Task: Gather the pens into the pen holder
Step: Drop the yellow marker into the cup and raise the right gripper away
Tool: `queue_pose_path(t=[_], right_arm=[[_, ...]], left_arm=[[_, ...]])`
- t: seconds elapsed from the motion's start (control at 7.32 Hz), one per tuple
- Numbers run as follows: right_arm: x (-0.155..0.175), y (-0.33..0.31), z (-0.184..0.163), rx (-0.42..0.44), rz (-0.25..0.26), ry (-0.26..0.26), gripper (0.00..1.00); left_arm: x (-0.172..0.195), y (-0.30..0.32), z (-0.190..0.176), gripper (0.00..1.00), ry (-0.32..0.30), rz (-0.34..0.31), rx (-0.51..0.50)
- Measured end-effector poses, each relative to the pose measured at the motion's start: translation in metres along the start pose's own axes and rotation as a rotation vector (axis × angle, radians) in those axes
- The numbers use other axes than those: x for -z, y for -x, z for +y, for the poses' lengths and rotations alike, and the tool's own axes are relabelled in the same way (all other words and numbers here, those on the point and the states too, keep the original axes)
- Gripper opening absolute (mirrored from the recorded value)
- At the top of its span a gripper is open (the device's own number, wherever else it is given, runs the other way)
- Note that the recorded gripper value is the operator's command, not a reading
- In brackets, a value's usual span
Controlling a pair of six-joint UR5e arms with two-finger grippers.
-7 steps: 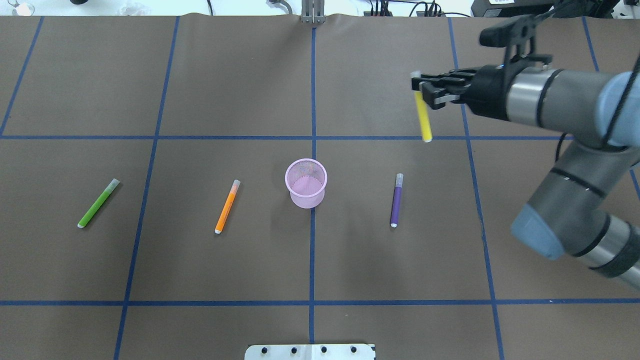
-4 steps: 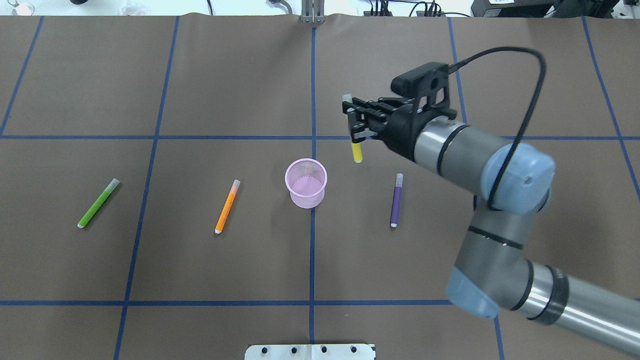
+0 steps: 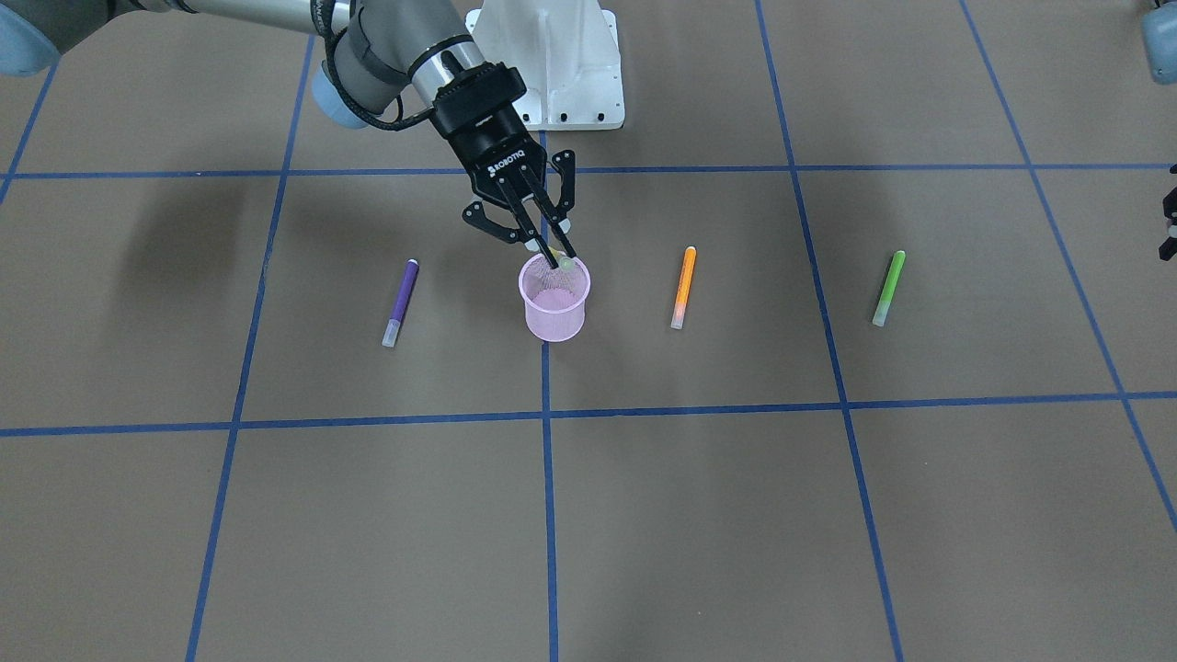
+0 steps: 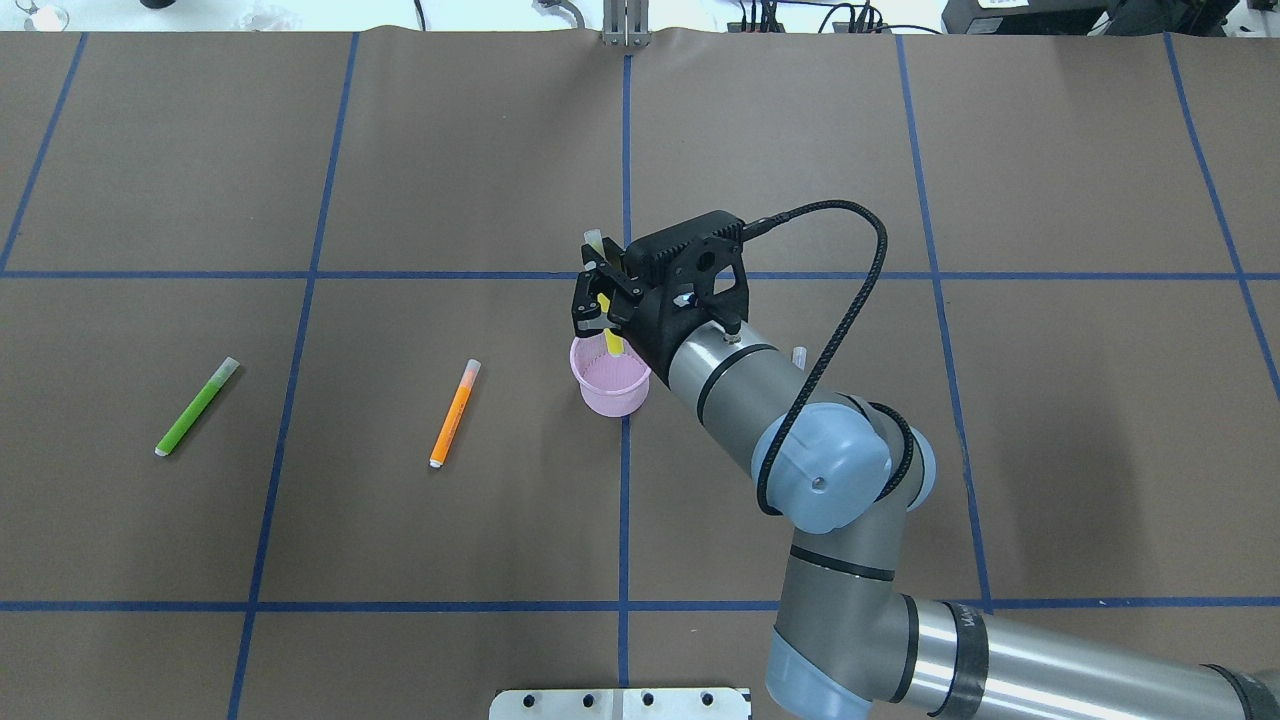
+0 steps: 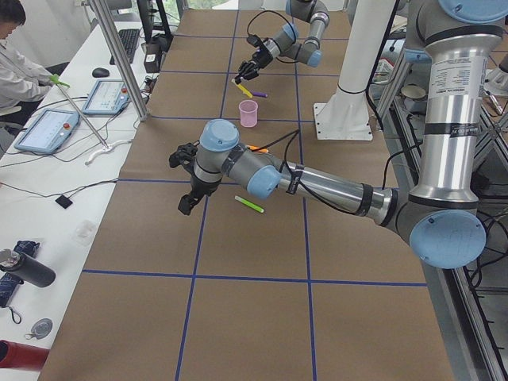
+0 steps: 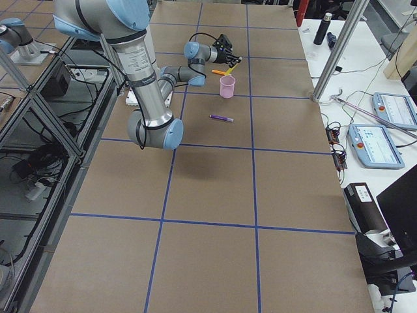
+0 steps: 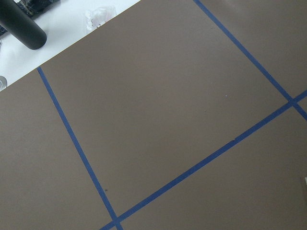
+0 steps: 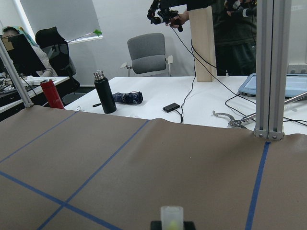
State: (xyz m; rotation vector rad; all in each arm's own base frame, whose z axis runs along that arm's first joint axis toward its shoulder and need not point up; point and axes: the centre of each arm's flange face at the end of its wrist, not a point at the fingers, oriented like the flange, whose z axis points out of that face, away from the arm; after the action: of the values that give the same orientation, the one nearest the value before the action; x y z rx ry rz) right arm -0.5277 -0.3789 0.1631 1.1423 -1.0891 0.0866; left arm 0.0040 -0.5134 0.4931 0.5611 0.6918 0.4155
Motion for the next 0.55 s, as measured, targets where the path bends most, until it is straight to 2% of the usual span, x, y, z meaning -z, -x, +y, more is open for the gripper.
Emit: queue_pose_path(t=[0.14,0.27,0.41,0.55], right_arm=[[-0.005,0.004,0.011,0.007,0.016,0.003,0.0],[-0.007,0.007,0.02,0.013,0.029,0.005,0.4],[-0.008,0.008,0.026,0.017,0.035,0.008,0.95],[-0.008,0.01,0.029,0.018,0.037,0.009,0.99]], left_arm=[[0.0,0.0,0.0,1.0,0.0,0.0,0.0],[0.0,0.0,-0.001,1.0,-0.001,0.0,0.0],[0.0,0.0,-0.001,1.0,-0.001,0.0,-0.001],[-0.001,0.0,-0.001,1.0,0.0,0.0,-0.001]])
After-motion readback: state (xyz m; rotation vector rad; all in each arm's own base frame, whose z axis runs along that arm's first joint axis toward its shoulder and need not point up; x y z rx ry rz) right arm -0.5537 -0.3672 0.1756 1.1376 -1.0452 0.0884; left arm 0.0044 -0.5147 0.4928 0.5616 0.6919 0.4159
